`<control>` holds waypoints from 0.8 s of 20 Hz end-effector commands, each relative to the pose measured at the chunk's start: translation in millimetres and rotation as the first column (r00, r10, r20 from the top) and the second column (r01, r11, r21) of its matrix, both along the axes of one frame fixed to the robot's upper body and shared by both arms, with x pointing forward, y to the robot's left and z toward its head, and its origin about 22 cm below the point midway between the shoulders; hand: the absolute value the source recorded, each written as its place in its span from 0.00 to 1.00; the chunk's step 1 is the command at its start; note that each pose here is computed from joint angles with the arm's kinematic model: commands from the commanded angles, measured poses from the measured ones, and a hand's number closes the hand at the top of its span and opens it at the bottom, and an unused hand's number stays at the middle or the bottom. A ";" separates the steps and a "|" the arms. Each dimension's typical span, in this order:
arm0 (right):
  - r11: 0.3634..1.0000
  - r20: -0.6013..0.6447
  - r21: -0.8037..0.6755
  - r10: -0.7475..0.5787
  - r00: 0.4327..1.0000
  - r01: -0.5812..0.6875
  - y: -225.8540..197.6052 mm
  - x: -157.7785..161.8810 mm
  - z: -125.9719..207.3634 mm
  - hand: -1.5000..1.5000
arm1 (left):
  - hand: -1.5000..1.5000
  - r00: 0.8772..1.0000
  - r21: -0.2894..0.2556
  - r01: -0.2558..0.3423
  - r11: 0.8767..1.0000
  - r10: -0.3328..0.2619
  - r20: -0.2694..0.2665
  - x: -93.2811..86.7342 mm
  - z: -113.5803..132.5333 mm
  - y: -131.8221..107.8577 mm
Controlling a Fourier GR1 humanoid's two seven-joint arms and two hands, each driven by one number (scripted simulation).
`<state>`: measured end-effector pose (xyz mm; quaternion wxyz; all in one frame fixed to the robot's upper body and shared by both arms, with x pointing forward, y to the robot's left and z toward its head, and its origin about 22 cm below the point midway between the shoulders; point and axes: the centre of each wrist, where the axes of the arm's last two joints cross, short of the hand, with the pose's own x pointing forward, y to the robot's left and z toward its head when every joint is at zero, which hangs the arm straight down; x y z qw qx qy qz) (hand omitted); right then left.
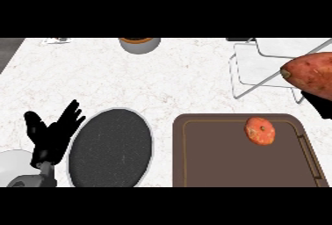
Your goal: Pick the sweet potato from the tray and place it in the tiered shelf
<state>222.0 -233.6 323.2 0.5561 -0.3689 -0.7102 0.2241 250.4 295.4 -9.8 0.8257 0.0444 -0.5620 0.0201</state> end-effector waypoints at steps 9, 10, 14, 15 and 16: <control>0.991 -0.034 0.001 -0.135 0.990 0.135 -47.9 58.8 68.3 1.00 | 0.50 0.995 0.001 0.000 1.000 0.000 -0.095 -2.5 -30.0 -3.2; 0.989 -0.040 0.025 -0.148 0.988 0.149 -56.8 69.6 87.6 1.00 | 0.50 0.997 -0.008 0.014 1.000 -0.014 -0.079 -8.1 -16.6 -25.6; 0.993 -0.074 -0.013 -0.119 0.990 0.119 -81.5 94.5 76.6 1.00 | 0.50 0.997 0.007 -0.003 1.000 0.003 -0.072 1.8 -13.0 -7.8; 0.995 -0.080 -0.011 -0.100 0.992 0.100 -76.6 98.1 85.8 1.00 | 0.50 0.996 0.006 0.015 1.000 -0.014 -0.083 -1.2 -25.9 -2.4; 0.993 -0.100 -0.034 -0.112 0.989 0.109 -78.8 108.3 76.5 1.00 | 0.50 0.998 -0.012 0.010 1.000 -0.011 -0.065 3.4 -14.9 -21.4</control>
